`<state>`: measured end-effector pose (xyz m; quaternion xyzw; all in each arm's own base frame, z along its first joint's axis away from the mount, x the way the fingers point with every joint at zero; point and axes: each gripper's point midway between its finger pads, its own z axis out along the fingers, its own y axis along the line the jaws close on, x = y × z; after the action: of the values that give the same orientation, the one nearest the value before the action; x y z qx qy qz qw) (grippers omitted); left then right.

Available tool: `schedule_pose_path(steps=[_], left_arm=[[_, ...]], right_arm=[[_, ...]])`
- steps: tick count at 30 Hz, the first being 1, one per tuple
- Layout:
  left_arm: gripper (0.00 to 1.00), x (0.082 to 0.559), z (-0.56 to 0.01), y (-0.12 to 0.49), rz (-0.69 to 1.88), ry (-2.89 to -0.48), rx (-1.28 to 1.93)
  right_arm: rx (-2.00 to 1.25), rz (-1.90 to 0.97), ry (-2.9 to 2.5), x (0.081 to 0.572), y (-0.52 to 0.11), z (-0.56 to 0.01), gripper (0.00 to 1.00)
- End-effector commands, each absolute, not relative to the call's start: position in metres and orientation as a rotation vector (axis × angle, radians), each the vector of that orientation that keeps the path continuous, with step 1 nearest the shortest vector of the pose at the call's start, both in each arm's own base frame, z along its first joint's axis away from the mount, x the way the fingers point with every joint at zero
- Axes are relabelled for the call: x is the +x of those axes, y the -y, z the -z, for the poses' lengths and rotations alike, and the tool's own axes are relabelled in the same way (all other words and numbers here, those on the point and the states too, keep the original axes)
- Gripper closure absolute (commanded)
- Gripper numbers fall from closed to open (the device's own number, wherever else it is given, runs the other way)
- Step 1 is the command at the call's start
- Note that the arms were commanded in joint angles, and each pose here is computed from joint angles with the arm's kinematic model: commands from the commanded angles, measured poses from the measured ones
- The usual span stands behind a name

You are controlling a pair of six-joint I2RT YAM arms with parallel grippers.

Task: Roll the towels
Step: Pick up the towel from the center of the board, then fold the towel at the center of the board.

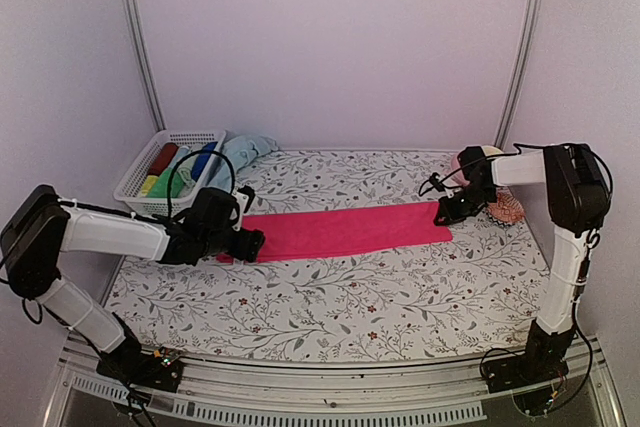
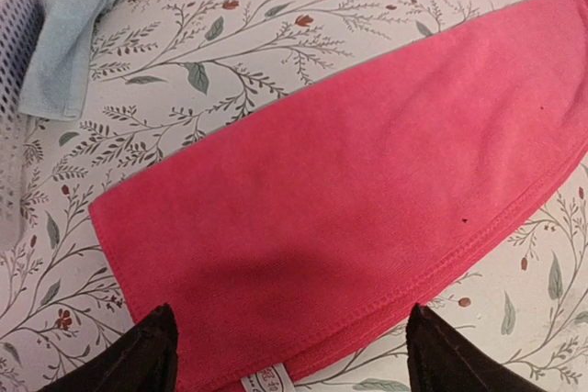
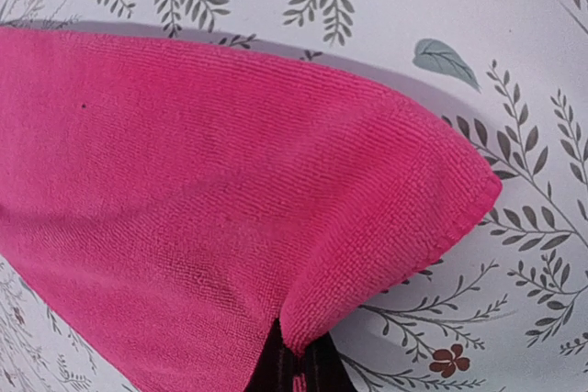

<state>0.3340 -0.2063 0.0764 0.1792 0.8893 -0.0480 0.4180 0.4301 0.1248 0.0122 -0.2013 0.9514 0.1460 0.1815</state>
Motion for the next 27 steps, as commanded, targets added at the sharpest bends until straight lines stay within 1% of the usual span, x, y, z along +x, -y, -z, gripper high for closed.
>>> schedule_pose_path(steps=[1,5,10,14,17,19,21,27], left_arm=[[0.14,0.333,-0.088,0.211,0.145,-2.186,0.448],[0.14,0.332,-0.091,0.208,0.139,-2.175,0.442],[0.13,0.332,-0.091,0.208,0.133,-2.170,0.450],[0.13,0.331,-0.091,0.208,0.138,-2.172,0.455],[0.13,0.330,-0.090,0.209,0.147,-2.174,0.459],[0.12,0.330,-0.090,0.210,0.149,-2.175,0.461],[0.12,0.330,-0.090,0.210,0.151,-2.174,0.460],[0.09,0.330,-0.089,0.210,0.153,-2.177,0.458]], right_arm=[[-0.562,-0.325,-2.819,0.407,-0.111,0.017,0.97],[-0.510,-0.363,-2.754,0.416,-0.099,-0.014,0.98],[-0.445,-0.456,-2.641,0.421,-0.077,-0.071,0.98],[-0.445,-0.512,-2.563,0.418,-0.064,-0.112,0.98],[-0.453,-0.543,-2.532,0.419,-0.059,-0.131,0.98],[-0.493,-0.634,-2.525,0.416,-0.069,-0.140,0.98],[-0.584,-0.750,-2.497,0.409,-0.093,-0.154,0.98],[-0.823,-0.870,-2.393,0.395,-0.166,-0.190,0.98]])
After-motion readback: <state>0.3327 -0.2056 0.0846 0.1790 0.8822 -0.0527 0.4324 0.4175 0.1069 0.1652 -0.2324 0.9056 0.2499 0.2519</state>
